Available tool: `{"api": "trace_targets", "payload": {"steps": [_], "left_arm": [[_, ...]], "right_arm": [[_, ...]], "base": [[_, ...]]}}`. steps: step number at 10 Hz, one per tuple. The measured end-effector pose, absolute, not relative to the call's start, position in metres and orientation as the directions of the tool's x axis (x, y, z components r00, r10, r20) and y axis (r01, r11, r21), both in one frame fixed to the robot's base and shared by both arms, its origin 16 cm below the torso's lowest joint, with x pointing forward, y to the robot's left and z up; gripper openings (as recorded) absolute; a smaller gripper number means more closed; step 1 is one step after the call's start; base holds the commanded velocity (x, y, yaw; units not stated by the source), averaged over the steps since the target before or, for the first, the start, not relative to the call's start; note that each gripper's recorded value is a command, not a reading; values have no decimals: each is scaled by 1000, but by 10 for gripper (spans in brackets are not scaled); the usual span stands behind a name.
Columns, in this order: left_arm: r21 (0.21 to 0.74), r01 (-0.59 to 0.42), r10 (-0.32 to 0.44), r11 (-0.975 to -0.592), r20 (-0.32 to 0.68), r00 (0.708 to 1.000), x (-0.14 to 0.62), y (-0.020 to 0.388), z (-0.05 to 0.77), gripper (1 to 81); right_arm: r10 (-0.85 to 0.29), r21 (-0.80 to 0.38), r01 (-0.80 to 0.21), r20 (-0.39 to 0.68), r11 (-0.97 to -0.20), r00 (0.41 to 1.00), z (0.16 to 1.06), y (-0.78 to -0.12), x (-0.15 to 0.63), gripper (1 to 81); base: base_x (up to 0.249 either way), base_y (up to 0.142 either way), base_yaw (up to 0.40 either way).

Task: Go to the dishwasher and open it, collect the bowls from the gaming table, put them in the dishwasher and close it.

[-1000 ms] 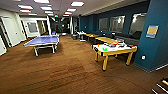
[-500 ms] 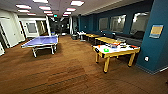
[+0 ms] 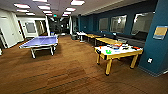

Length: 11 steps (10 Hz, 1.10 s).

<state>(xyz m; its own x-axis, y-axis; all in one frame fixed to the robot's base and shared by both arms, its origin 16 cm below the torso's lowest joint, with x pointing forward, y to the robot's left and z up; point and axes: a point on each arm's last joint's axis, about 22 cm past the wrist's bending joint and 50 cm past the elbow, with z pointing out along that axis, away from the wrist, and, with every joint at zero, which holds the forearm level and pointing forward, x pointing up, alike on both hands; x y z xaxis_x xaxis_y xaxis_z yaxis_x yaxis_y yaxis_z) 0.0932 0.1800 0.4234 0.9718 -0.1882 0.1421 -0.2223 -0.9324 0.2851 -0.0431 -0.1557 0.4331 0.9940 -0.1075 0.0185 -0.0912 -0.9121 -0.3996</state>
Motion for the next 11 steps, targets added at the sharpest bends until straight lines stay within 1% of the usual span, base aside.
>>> {"api": "trace_targets", "payload": {"steps": [2,5,11], "left_arm": [[278,-221,-189,-935,137,972,91,185,423,811],[282,-222,-188,-933,143,972,94,182,423,811],[283,-221,-188,-933,140,972,92,182,423,811]], "right_arm": [[-105,-403,-89,16,-911,994,433,-152,-46,811],[-105,-401,-88,19,-912,994,433,-155,-44,811],[-104,-397,-90,15,-913,994,433,-157,-47,811]], "base": [[222,78,0],[210,80,0],[193,98,0]]}}
